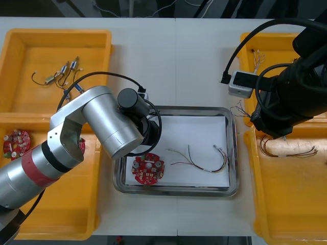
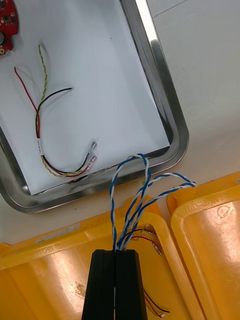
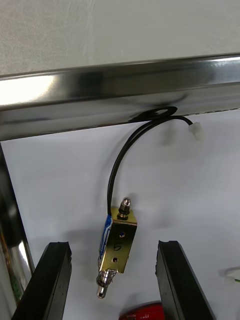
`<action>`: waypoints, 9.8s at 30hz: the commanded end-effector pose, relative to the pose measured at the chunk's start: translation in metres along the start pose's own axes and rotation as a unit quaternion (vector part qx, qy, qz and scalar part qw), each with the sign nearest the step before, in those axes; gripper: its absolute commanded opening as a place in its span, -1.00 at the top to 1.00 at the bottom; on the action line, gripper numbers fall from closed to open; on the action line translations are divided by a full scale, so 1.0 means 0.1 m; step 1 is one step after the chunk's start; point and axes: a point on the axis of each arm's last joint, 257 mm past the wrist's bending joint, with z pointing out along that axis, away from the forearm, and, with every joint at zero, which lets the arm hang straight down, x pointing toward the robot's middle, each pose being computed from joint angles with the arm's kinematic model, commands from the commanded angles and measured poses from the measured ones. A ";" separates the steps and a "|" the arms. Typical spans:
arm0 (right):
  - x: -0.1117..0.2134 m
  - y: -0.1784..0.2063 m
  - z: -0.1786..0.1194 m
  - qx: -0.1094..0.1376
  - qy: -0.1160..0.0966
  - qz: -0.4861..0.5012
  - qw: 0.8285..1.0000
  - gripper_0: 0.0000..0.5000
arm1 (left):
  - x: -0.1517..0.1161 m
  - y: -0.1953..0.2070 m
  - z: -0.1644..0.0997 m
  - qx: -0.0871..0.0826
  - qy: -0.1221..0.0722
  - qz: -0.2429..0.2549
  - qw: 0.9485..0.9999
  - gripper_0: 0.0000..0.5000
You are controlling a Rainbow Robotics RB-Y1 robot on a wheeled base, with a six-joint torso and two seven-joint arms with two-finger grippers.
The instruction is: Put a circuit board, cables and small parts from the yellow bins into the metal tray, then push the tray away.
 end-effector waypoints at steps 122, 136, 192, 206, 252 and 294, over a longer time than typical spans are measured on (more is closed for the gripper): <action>-1.01 0.16 1.34 0.063 0.023 -0.253 0.965 -1.00 | -1.02 2.55 -0.07 -0.059 0.024 -0.036 0.997 -1.00; -0.97 0.03 0.65 0.057 0.032 -0.185 0.981 -1.00 | -0.92 2.55 0.04 -0.055 0.020 -0.034 0.998 -1.00; 1.49 -0.67 -0.52 0.126 -0.058 0.480 0.866 -1.00 | -1.28 2.48 -1.47 -0.081 0.019 -0.036 0.996 1.00; 1.99 -0.41 -0.39 0.117 -0.013 0.522 0.845 -1.00 | -1.27 1.97 -1.77 -0.060 0.004 -0.055 0.997 1.00; 2.11 -0.17 -0.19 0.085 0.016 0.566 0.820 -1.00 | -0.48 -0.49 -1.01 0.025 0.041 0.026 0.998 1.00; 2.09 -0.16 -0.18 0.080 0.012 0.580 0.811 -1.00 | 0.03 -0.50 -0.04 0.012 0.054 0.016 0.998 1.00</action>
